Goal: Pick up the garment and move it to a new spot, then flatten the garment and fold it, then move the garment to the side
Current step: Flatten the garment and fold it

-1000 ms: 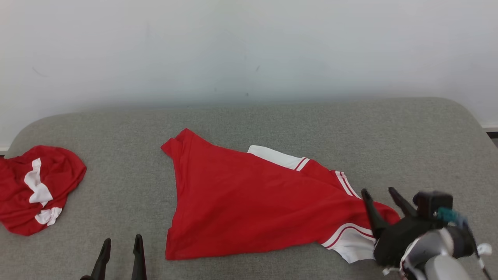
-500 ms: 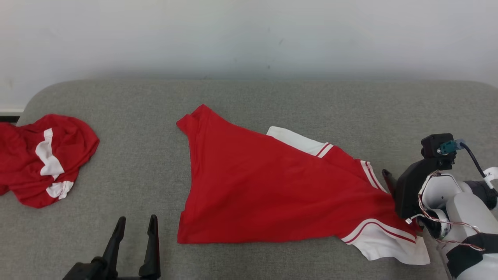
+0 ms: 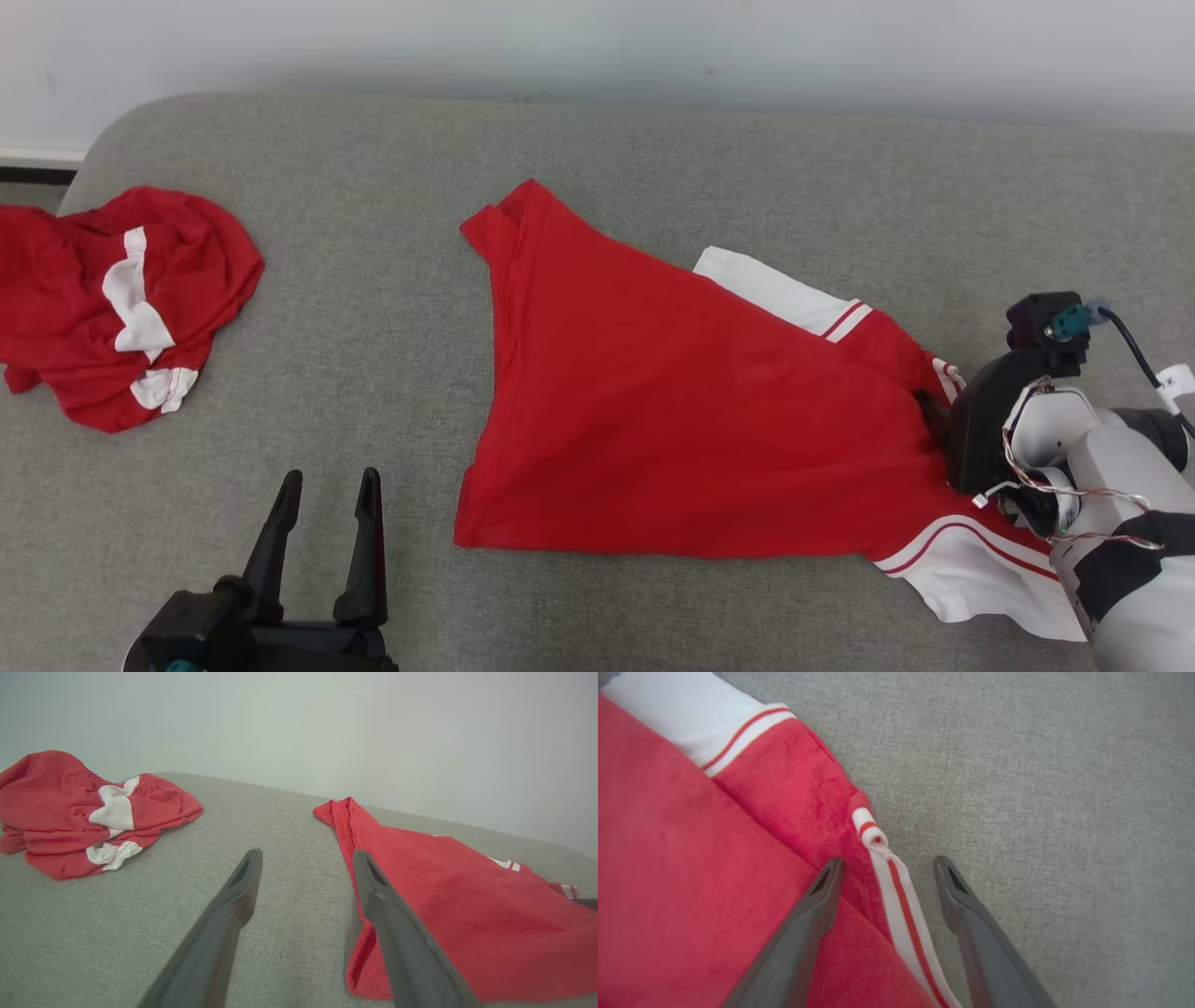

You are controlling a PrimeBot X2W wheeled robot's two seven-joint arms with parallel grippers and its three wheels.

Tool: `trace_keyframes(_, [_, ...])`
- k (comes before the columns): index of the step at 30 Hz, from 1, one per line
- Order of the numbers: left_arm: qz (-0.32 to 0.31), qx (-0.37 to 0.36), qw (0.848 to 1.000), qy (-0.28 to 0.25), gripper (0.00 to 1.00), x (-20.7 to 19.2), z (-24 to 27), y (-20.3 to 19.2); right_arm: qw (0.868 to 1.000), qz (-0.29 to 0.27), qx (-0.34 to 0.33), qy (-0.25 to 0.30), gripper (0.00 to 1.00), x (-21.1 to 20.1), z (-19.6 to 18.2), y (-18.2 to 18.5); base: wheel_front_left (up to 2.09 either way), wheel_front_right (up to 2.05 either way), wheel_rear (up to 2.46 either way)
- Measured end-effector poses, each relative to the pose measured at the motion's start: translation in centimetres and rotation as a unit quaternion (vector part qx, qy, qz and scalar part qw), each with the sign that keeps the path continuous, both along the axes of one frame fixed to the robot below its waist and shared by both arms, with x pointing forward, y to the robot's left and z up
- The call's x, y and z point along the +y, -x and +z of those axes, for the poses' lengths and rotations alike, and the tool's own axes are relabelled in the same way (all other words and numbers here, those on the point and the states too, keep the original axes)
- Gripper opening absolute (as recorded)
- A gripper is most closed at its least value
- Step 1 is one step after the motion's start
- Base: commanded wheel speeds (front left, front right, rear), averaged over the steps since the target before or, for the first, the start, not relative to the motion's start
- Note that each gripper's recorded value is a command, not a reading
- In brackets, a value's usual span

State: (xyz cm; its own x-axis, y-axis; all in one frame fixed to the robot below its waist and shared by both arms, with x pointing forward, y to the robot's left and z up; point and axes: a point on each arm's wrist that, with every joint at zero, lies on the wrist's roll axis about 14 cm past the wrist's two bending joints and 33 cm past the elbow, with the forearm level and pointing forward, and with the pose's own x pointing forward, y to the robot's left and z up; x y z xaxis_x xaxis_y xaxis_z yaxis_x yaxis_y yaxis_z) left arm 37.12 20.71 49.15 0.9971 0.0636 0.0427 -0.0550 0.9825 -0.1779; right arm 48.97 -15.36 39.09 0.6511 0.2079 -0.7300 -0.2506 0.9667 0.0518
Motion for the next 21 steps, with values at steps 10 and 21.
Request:
trace_keyframes(10, [0.009, 0.009, 1.0, -0.001, 1.0, 0.7, -0.6, -0.7, 0.998, 0.01, -0.058, 0.0, 0.0, -0.3, 1.7, -3.7, 0.0, 0.0, 0.0])
trace_keyframes(21, [0.003, -0.005, 1.0, -0.004, 1.0, 0.4, 0.0, -2.1, 0.982, -0.038, -0.186, -0.017, 0.0, -1.5, 7.5, -10.7, 0.0, 0.0, 0.0])
